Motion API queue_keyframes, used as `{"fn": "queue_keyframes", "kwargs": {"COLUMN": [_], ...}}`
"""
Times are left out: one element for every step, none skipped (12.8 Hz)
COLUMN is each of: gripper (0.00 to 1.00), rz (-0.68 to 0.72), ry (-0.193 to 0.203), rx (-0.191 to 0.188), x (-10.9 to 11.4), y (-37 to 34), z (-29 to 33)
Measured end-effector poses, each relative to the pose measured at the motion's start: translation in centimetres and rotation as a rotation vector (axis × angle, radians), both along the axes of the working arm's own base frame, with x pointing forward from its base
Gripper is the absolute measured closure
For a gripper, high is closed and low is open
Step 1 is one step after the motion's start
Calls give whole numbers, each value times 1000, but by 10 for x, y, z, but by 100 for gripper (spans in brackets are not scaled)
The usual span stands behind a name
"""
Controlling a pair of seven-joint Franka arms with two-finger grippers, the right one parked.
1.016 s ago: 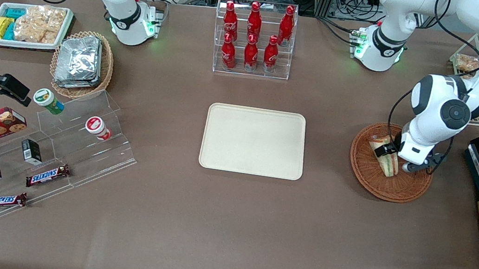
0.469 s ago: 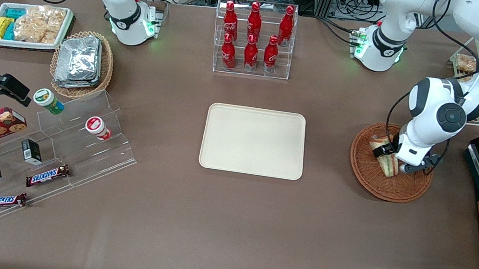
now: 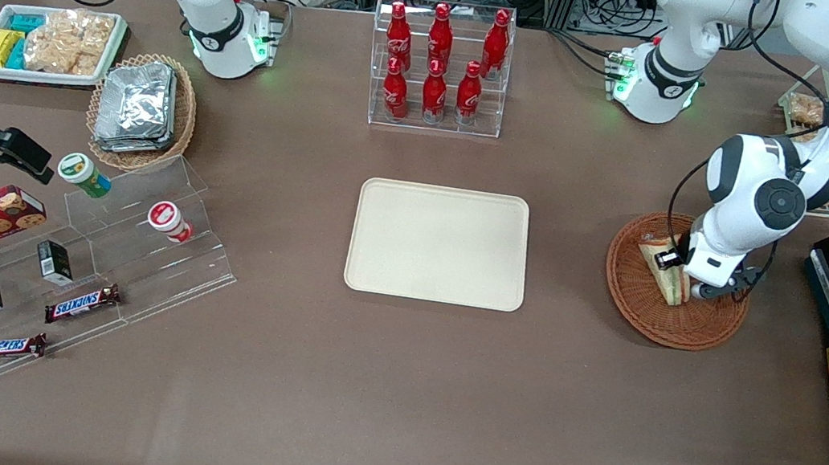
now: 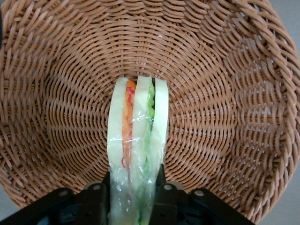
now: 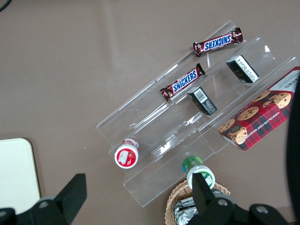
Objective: Place sandwich from basket to tray
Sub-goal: 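Close the left gripper on the wrapped sandwich, then lift the sandwich out of the basket with the left gripper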
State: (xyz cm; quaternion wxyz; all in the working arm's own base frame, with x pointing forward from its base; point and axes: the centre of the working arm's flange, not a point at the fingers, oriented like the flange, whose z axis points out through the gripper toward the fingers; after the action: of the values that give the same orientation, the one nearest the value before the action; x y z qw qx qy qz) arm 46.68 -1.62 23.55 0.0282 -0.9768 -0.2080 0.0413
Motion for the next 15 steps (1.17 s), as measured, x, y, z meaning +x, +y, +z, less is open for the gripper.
{"fn": "queue_keyframes", "kwargs": {"gripper": [70, 71, 76, 82, 84, 84, 84, 84, 84, 84, 84, 84, 84, 84, 84], "rz": [0, 0, 0, 1, 1, 1, 0, -4, -18, -44, -77, -103, -125, -144, -164], "ry": [0, 0, 0, 0, 0, 3, 6, 11, 21, 26, 30, 35, 42, 49, 52], "rx": [0, 0, 0, 0, 0, 0, 0, 0, 0, -3, -8, -11, -14, -16, -17], "x": [0, 0, 0, 0, 0, 0, 1, 2, 3, 4, 5, 5, 6, 8, 11], "y": [0, 0, 0, 0, 0, 0, 0, -2, -4, -6, -6, -5, -4, -3, -3], "z": [0, 0, 0, 0, 0, 1, 6, 18, 38, 66, 103, 143, 187, 230, 271]}}
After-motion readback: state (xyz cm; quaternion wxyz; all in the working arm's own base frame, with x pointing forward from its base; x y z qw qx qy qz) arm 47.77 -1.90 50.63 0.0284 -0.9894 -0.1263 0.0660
